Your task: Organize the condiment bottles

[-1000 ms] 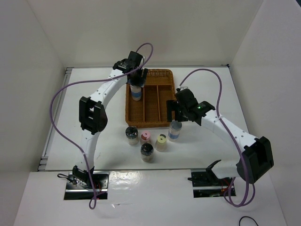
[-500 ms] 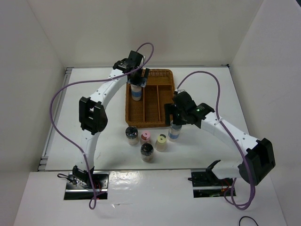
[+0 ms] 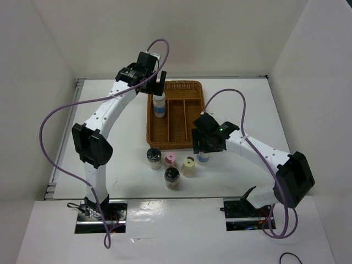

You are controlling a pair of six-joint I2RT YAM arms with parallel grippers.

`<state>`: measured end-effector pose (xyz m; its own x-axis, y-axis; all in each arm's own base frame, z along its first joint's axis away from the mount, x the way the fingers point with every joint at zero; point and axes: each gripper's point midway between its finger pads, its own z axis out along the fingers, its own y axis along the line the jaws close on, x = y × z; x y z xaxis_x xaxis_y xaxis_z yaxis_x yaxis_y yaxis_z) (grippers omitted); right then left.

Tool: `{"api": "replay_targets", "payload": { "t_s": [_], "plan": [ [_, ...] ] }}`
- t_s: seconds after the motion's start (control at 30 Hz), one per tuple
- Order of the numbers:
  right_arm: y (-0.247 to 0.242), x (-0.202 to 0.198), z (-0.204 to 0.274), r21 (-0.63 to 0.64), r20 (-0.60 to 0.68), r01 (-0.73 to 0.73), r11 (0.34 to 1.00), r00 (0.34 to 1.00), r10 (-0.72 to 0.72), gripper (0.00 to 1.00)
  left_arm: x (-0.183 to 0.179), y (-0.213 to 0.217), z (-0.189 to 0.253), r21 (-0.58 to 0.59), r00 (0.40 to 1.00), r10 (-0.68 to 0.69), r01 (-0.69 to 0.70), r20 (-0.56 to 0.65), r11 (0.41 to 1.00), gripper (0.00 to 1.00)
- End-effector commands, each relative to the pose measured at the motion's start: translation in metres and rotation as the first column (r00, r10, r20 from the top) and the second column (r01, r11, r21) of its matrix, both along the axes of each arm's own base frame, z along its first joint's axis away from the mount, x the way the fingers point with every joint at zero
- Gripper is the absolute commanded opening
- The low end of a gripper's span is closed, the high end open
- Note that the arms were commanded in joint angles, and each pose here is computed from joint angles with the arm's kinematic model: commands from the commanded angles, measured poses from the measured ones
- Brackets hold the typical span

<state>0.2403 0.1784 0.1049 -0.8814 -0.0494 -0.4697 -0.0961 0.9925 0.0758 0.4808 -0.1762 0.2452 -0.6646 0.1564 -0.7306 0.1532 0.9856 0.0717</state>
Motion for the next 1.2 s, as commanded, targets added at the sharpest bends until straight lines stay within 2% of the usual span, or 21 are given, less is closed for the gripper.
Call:
{"api": "replay_targets", "payload": {
  "t_s": [0.0, 0.03, 0.1, 0.13, 0.17, 0.33, 0.47, 0.53, 0.63, 0.7, 0.73, 0.8, 0.83, 0.9, 1.03, 1.17],
  "plan": [
    [-0.003, 0.000, 0.005, -0.026, 0.009, 0.029, 0.999, 1.000, -0.029, 0.80, -0.007, 0.014, 0.012, 0.024, 0.999, 0.024, -0.025, 0.032, 0.999, 1.00],
    [-0.003, 0.000, 0.002, -0.026, 0.009, 0.029, 0.999, 1.000, -0.029, 0.72, -0.006, 0.015, 0.010, 0.031, 0.999, 0.032, -0.033, 0.034, 0.999, 1.00],
    [-0.004, 0.001, 0.002, -0.028, 0.015, 0.043, 0.999, 0.999, -0.043, 0.65, -0.011, 0.017, 0.012, 0.031, 0.999, 0.032, -0.033, 0.034, 0.999, 1.00],
    [-0.002, 0.000, 0.002, -0.028, 0.015, 0.034, 0.999, 0.999, -0.034, 0.57, -0.012, 0.018, 0.008, 0.036, 0.999, 0.032, -0.032, 0.024, 0.999, 1.00],
    [0.000, 0.001, 0.005, -0.022, 0.022, 0.034, 0.999, 0.999, -0.034, 0.53, -0.011, 0.019, 0.008, 0.042, 0.999, 0.039, -0.040, 0.027, 0.998, 1.00],
    [0.001, 0.002, 0.016, 0.000, 0.033, 0.050, 0.999, 0.998, -0.050, 0.40, -0.015, 0.021, 0.007, 0.043, 0.999, 0.039, -0.040, 0.026, 0.998, 1.00],
    [0.009, 0.006, 0.053, 0.082, 0.096, 0.038, 0.996, 0.994, -0.046, 0.39, -0.019, 0.030, 0.006, 0.020, 0.998, 0.065, -0.065, 0.020, 0.998, 1.00],
    [0.013, 0.013, 0.084, 0.121, 0.156, 0.029, 0.992, 0.987, -0.048, 0.39, -0.016, 0.048, 0.006, -0.002, 0.992, 0.122, -0.122, 0.021, 0.993, 1.00],
    [0.016, 0.027, 0.120, 0.132, 0.246, -0.006, 0.991, 0.969, -0.027, 0.39, -0.019, 0.080, 0.011, -0.038, 0.979, 0.203, -0.202, 0.032, 0.979, 1.00],
    [0.020, 0.038, 0.140, 0.126, 0.296, -0.032, 0.991, 0.955, -0.007, 0.39, -0.021, 0.091, 0.002, -0.082, 0.978, 0.210, -0.209, 0.012, 0.974, 1.00],
    [0.024, 0.045, 0.142, 0.115, 0.307, -0.034, 0.993, 0.952, -0.003, 0.39, -0.022, 0.109, 0.010, -0.124, 0.968, 0.248, -0.243, 0.025, 0.962, 1.00],
    [0.033, 0.058, 0.160, 0.124, 0.359, -0.065, 0.990, 0.933, 0.017, 0.39, -0.032, 0.115, -0.005, -0.199, 0.972, 0.234, -0.233, -0.022, 0.952, 1.00],
    [0.038, 0.071, 0.160, 0.124, 0.372, -0.064, 0.990, 0.928, 0.014, 0.39, -0.034, 0.121, 0.006, -0.244, 0.971, 0.239, -0.228, 0.014, 0.943, 1.00],
    [0.051, 0.085, 0.176, 0.148, 0.412, -0.105, 0.983, 0.911, 0.035, 0.39, -0.039, 0.136, 0.000, -0.290, 0.967, 0.256, -0.246, -0.002, 0.925, 1.00],
    [0.080, 0.121, 0.188, 0.171, 0.462, -0.160, 0.972, 0.885, 0.065, 0.39, -0.052, 0.149, -0.017, -0.285, 0.959, 0.279, -0.279, -0.041, 0.917, 1.00],
    [0.113, 0.154, 0.178, 0.165, 0.456, -0.201, 0.965, 0.883, 0.106, 0.37, -0.061, 0.154, -0.034, -0.295, 0.955, 0.290, -0.297, -0.068, 0.908, 1.00]
  ]
}}
